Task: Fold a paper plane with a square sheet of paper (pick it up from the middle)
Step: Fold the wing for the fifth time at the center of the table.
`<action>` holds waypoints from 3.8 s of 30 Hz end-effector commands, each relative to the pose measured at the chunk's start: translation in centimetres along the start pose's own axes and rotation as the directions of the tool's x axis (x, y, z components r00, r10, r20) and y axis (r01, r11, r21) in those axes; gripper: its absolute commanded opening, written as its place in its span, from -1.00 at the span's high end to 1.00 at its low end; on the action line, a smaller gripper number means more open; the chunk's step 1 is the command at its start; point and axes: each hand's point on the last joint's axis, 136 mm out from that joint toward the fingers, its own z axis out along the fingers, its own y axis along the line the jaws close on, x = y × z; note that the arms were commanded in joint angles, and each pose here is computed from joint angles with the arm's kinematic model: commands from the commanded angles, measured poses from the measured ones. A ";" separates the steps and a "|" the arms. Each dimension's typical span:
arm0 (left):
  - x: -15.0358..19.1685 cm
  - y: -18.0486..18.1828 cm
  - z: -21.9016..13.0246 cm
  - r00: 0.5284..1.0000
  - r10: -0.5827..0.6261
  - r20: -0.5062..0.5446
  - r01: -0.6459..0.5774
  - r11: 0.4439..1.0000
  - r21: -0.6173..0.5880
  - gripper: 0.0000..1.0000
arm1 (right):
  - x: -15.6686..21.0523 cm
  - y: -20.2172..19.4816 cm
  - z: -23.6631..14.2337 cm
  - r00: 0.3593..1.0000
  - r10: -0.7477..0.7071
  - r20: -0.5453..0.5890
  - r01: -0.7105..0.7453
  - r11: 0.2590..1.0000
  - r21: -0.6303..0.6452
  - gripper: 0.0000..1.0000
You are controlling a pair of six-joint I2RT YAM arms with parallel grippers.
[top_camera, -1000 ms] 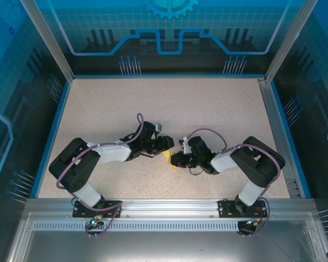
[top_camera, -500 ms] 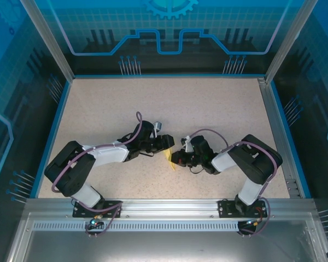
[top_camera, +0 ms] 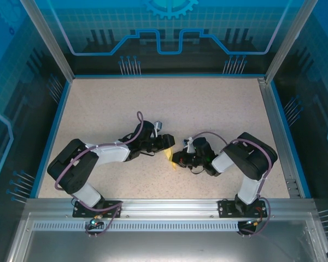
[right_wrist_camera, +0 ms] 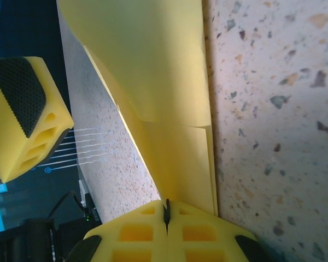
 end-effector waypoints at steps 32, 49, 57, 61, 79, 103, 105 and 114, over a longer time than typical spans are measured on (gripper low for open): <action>0.9 3.6 2.8 0.999 -0.002 -0.043 -0.001 0.998 -0.059 -0.09 | 0.0 -1.8 -0.5 0.997 0.077 0.008 -0.077 0.996 0.045 0.84; 3.0 6.4 3.2 0.993 -0.047 -0.105 0.033 0.990 -0.134 -0.02 | 1.3 -2.8 -1.6 0.997 0.005 -0.077 0.013 0.972 0.233 0.81; 2.9 6.3 2.9 0.993 -0.054 -0.104 0.039 0.990 -0.136 -0.02 | 1.7 -2.6 -2.1 0.995 -0.036 -0.090 0.058 0.964 0.258 0.79; 3.0 6.1 2.9 0.992 -0.054 -0.111 0.039 0.990 -0.133 -0.02 | 1.3 -0.5 -2.8 0.993 -0.095 -0.074 0.109 0.968 0.224 0.71; 2.9 5.2 2.9 0.992 -0.052 -0.114 0.040 0.994 -0.103 -0.01 | 1.0 0.8 -1.3 0.982 -0.163 -0.098 0.184 0.947 0.263 0.47; 2.9 5.1 2.7 0.992 -0.046 -0.118 0.033 0.994 -0.106 -0.02 | 1.8 -2.6 -3.1 0.987 -0.142 -0.074 0.160 0.902 0.402 0.79; 2.9 5.1 2.7 0.992 -0.046 -0.118 0.034 0.994 -0.106 -0.01 | 1.3 -1.1 -3.4 0.984 -0.173 -0.049 0.179 0.911 0.372 0.80; 2.9 5.2 2.8 0.991 -0.056 -0.118 0.044 0.993 -0.107 0.03 | 1.9 4.1 -2.6 0.968 -0.241 -0.065 0.249 0.948 0.198 0.86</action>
